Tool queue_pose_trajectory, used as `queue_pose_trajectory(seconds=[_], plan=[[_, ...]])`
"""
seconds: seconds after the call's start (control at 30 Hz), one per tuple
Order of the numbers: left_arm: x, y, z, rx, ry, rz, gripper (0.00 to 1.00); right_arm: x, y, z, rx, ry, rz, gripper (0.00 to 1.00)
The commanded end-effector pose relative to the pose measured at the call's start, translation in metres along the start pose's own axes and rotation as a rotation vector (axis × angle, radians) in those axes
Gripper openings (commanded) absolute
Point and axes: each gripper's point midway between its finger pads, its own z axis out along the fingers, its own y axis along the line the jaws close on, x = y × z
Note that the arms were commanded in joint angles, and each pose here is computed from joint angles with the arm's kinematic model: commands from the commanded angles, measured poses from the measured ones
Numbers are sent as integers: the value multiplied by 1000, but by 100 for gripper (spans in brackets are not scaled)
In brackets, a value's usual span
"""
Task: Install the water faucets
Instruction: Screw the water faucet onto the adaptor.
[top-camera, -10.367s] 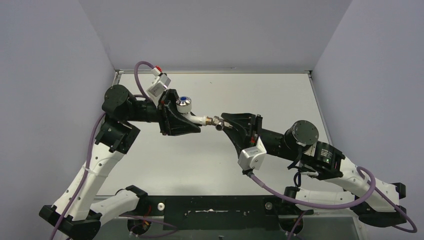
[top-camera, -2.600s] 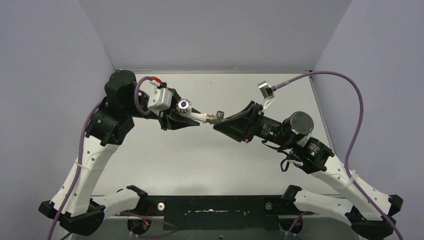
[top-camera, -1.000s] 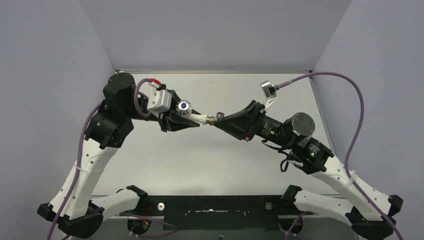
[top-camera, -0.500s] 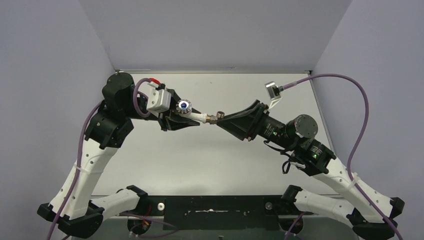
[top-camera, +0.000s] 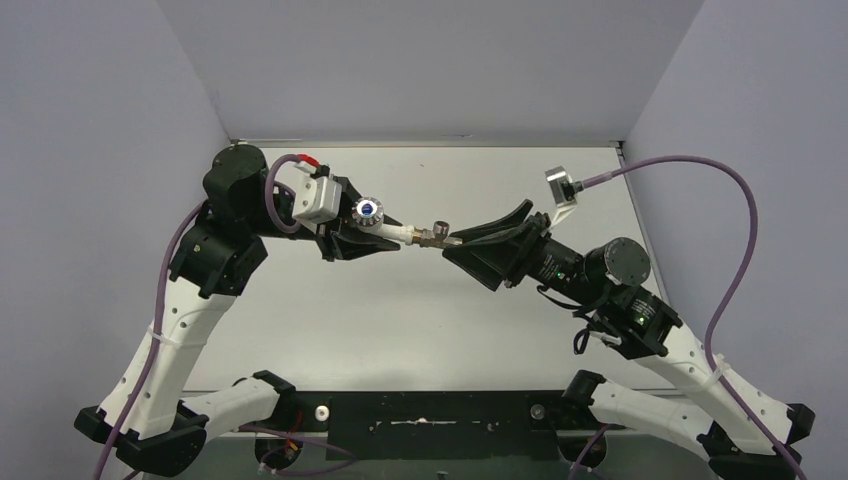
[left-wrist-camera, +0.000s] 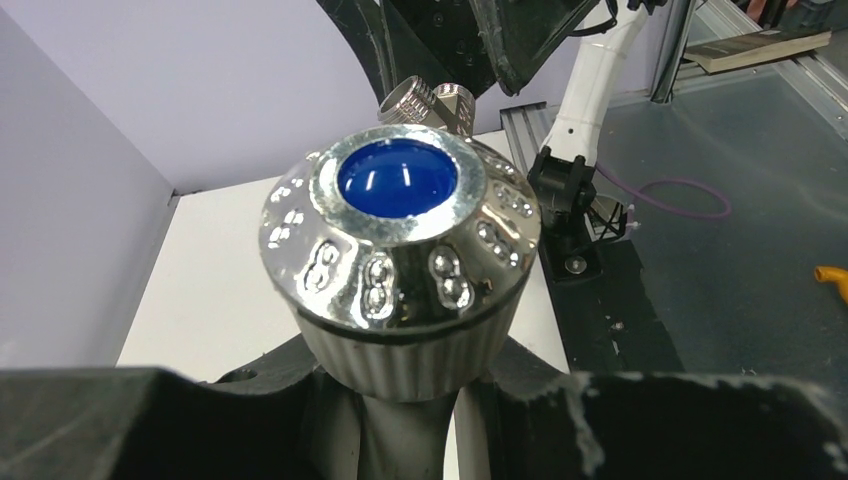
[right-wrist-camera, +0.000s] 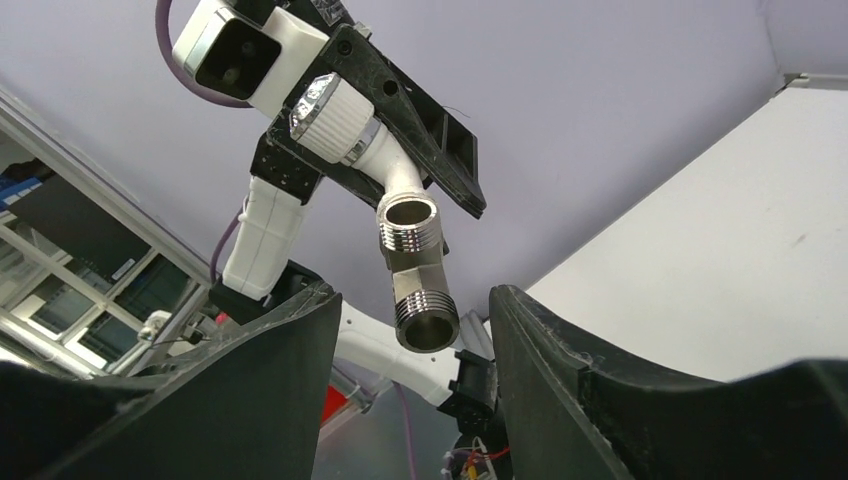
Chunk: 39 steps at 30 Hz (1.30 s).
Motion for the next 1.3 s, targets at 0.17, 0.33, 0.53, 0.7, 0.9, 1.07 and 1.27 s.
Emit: queue_pose_trajectory(seconds=[0.17, 0.33, 0.53, 0.7, 0.9, 1.07, 1.27], plan=[[-20, 3, -3, -44, -56, 35, 0, -46, 9, -27, 28, -180, -323, 59], [-27, 3, -1, -69, -118, -73, 0, -61, 12, -49, 60, -180, -652, 59], [-24, 1, 3, -53, -142, -241, 0, -53, 22, -49, -61, -55, -1095, 56], [-29, -5, 3, -42, -189, -316, 0, -42, 30, -40, -214, -33, -1386, 55], [-28, -8, 2, -52, -199, -398, 0, -40, 26, -28, -269, -15, -1614, 53], [-26, -10, 1, -55, -201, -437, 0, -36, 19, -22, -289, 22, -1695, 51], [-23, -12, 3, -32, -193, -460, 0, -40, 24, -16, -293, -41, -1705, 47]])
